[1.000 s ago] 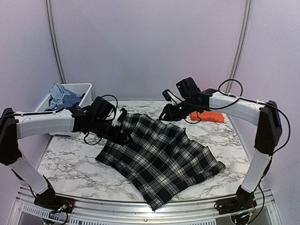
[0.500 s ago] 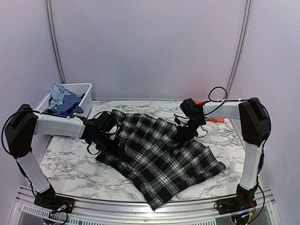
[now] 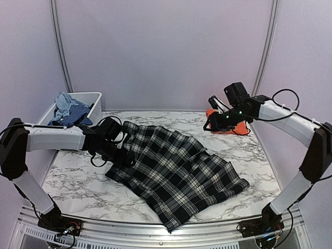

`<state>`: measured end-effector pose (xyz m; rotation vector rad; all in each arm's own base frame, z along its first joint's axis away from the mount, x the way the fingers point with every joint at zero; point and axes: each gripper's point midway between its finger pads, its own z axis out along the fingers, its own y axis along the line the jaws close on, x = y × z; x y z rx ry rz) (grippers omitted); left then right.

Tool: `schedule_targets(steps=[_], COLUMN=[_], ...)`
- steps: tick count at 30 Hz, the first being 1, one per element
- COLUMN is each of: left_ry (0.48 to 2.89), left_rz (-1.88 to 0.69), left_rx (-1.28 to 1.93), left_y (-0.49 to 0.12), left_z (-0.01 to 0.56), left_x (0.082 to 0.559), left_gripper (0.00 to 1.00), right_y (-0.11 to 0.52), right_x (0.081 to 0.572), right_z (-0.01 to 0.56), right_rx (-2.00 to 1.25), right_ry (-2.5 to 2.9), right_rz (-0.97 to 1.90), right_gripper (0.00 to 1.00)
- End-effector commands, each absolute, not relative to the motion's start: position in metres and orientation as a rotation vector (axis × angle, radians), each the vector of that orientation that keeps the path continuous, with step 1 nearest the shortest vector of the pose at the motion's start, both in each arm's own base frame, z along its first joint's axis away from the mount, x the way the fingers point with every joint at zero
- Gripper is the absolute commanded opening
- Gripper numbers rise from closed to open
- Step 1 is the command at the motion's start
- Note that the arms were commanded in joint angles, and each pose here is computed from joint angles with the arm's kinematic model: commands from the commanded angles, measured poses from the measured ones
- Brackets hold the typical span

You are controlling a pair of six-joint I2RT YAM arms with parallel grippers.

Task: Fold and stack the mixed laundry pile
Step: Smooth out the flattened skirt at the center of the board.

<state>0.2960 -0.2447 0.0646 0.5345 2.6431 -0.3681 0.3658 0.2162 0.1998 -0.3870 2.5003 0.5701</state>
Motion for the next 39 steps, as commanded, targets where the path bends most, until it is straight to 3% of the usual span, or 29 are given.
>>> schedule_targets(steps=[1,5,9,24,32,39], left_ry=[2.498,2.507,2.540,2.593,2.616,2.678], left_rz=[-0.518,-0.531,-0.516,-0.366,-0.315,-0.232], left_rx=[0.610,0.604,0.588,0.482,0.492,0.505], left_y=[-0.273,-0.276,-0.275,-0.245,-0.238,-0.238], left_z=[0.115,0.112,0.101,0.084,0.078,0.054], left_x=[0.301,0.301,0.300,0.297,0.296,0.303], left_gripper=[0.99,0.98,0.98,0.99,0.98,0.87], right_y=[0.227,0.226,0.226,0.283,0.283,0.252], right_x=[0.318,0.298,0.308,0.415,0.414,0.348], right_z=[0.163,0.122,0.089,0.046,0.128,0.164], right_rx=[-0.440,-0.434,-0.436,-0.575,-0.563,-0.472], right_ry=[2.626,2.712,2.752,2.735,2.595,2.590], right_rz=[0.655,0.627,0.568,0.491,0.551,0.628], right_gripper=[0.35,0.33,0.33,0.35,0.51,0.54])
